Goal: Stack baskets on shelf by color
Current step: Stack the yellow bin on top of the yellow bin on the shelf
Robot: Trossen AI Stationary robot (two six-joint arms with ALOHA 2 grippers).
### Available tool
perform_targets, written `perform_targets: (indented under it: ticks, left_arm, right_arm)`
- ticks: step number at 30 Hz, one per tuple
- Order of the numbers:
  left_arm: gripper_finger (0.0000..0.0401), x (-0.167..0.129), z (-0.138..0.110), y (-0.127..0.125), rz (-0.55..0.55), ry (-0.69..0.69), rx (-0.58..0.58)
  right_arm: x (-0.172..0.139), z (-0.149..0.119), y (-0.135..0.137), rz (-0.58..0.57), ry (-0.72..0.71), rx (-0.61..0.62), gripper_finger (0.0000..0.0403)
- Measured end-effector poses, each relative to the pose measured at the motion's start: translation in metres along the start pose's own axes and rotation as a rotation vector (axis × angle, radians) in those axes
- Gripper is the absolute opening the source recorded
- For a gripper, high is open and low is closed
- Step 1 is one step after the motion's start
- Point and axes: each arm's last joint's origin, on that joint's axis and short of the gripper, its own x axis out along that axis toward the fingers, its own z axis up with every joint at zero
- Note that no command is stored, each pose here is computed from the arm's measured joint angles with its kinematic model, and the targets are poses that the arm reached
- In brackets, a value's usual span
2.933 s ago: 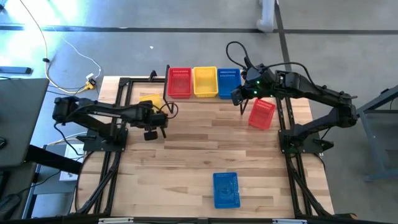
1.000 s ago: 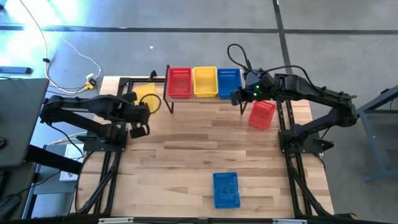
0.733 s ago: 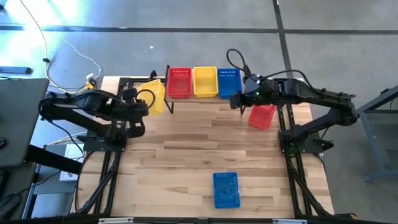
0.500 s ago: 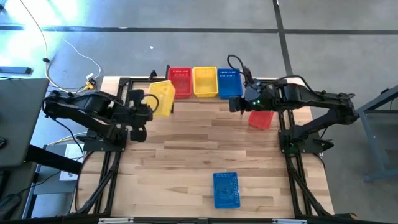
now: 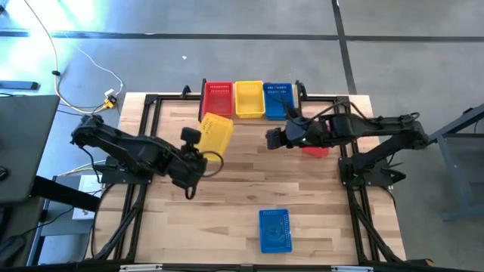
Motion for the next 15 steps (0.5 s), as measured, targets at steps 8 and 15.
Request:
perform_targets:
  ticks: [8,15]
  left_arm:
    - [0.0001,0.024,0.023,-0.023,0.004,0.059,0.116]
    - [0.0001,0.041,0.032,-0.035,0.019,0.121,0.17]
  right_arm:
    - [0.035,-0.015,0.019,0.066,0.016,0.03,0.0083]
    - [0.065,-0.026,0.027,0.08,0.054,0.099,0.0083]
